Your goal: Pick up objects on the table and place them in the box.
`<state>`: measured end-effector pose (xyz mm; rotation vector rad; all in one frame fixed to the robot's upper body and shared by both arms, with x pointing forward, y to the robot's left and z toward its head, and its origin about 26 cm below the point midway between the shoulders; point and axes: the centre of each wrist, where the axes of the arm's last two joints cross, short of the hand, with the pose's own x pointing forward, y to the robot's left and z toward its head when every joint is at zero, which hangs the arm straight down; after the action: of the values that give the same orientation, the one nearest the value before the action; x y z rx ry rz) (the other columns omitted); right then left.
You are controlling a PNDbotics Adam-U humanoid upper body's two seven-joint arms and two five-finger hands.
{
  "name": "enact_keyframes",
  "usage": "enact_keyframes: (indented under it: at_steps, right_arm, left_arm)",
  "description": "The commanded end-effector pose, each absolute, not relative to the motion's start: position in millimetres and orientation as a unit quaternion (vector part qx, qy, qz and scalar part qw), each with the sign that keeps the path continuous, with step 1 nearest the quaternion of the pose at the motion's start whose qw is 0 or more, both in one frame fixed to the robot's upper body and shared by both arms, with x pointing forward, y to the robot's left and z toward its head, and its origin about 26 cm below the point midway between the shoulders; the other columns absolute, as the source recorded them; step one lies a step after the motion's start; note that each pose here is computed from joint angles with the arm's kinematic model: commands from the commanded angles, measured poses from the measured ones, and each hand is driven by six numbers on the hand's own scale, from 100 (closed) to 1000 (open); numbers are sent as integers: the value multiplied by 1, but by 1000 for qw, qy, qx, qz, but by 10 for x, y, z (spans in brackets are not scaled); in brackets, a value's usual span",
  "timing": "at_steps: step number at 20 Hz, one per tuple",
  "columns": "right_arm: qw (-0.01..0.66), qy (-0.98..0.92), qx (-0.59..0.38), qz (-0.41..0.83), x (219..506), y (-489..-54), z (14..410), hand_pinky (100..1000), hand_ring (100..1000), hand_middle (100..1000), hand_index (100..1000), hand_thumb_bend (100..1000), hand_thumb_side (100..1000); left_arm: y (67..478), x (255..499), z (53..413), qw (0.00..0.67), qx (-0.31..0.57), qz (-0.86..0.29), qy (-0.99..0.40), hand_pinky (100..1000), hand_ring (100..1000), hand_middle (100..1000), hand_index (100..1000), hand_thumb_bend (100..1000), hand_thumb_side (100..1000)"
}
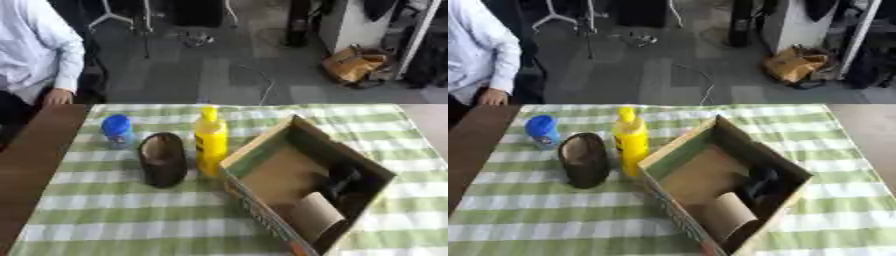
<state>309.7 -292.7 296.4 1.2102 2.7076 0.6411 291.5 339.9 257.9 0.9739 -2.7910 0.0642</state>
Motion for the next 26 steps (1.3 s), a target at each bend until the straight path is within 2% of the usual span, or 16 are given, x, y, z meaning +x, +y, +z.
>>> enact_keyframes:
  at_steps: [1,2,5,6,7,8,9,10,12,15,16,19,24,25,26]
  right_arm:
    - [74,891,394,210,3047,-2930,3042,791,814,742,722,100,1000]
    - [74,891,395,209,3047,-2933,3039,791,814,742,722,100,1000]
    - [72,891,397,207,3046,-2938,3028,792,814,742,722,100,1000]
    - [72,891,397,206,3046,-2938,3027,792,814,742,722,100,1000]
    - [72,892,397,205,3046,-2936,3026,792,814,742,722,100,1000]
    - [72,892,397,204,3046,-2934,3024,793,814,742,722,100,1000]
    - [71,892,397,204,3047,-2932,3022,793,814,742,722,100,1000]
    - [71,892,397,203,3047,-2930,3020,794,814,742,722,100,1000]
    - [70,893,397,202,3049,-2924,3016,794,814,742,722,100,1000]
    - [69,894,396,201,3051,-2915,3010,794,814,742,721,100,1000]
    - [69,894,395,200,3051,-2912,3008,796,814,742,720,100,1000]
    - [66,895,394,199,3054,-2898,2998,797,814,742,720,100,1000]
    - [63,898,389,197,3061,-2865,2990,798,814,741,719,100,1000]
    - [62,898,388,197,3063,-2856,2987,798,814,741,719,100,1000]
    - [61,899,387,197,3064,-2851,2983,801,814,742,716,100,1000]
  left_arm:
    - [3475,2850,2797,100,393,-52,-913,724,961,977,1000,101,952]
    - [3489,2840,2813,123,418,-95,-895,690,956,990,1000,100,924]
    - [3505,2825,2902,191,468,-219,-834,680,953,990,1000,100,899]
    - [3509,2823,2932,207,476,-254,-816,752,972,969,1000,100,902]
    - [3517,2832,2969,225,482,-301,-792,752,972,969,1000,100,902]
    - [3521,2841,3008,239,485,-343,-768,821,1000,986,1000,100,923]
    - [3523,2848,3049,251,484,-374,-750,821,1000,986,1000,100,923]
    - [3524,2858,3081,262,481,-407,-731,911,1000,1000,1000,100,906]
    - [3533,2890,3162,282,471,-466,-694,947,1000,1000,1000,100,896]
    - [3546,2955,3264,303,449,-530,-653,946,1000,1000,1000,100,899]
    - [3545,2980,3279,308,440,-547,-643,917,1000,1000,1000,100,867]
    - [3569,3104,3284,326,416,-593,-608,922,1000,1000,1000,111,859]
    - [3544,3316,3316,353,385,-653,-549,968,1000,1000,1000,219,868]
    - [3519,3360,3335,357,377,-667,-534,968,1000,1000,1000,222,868]
    - [3500,3400,3355,362,370,-678,-522,943,1000,1000,1000,263,862]
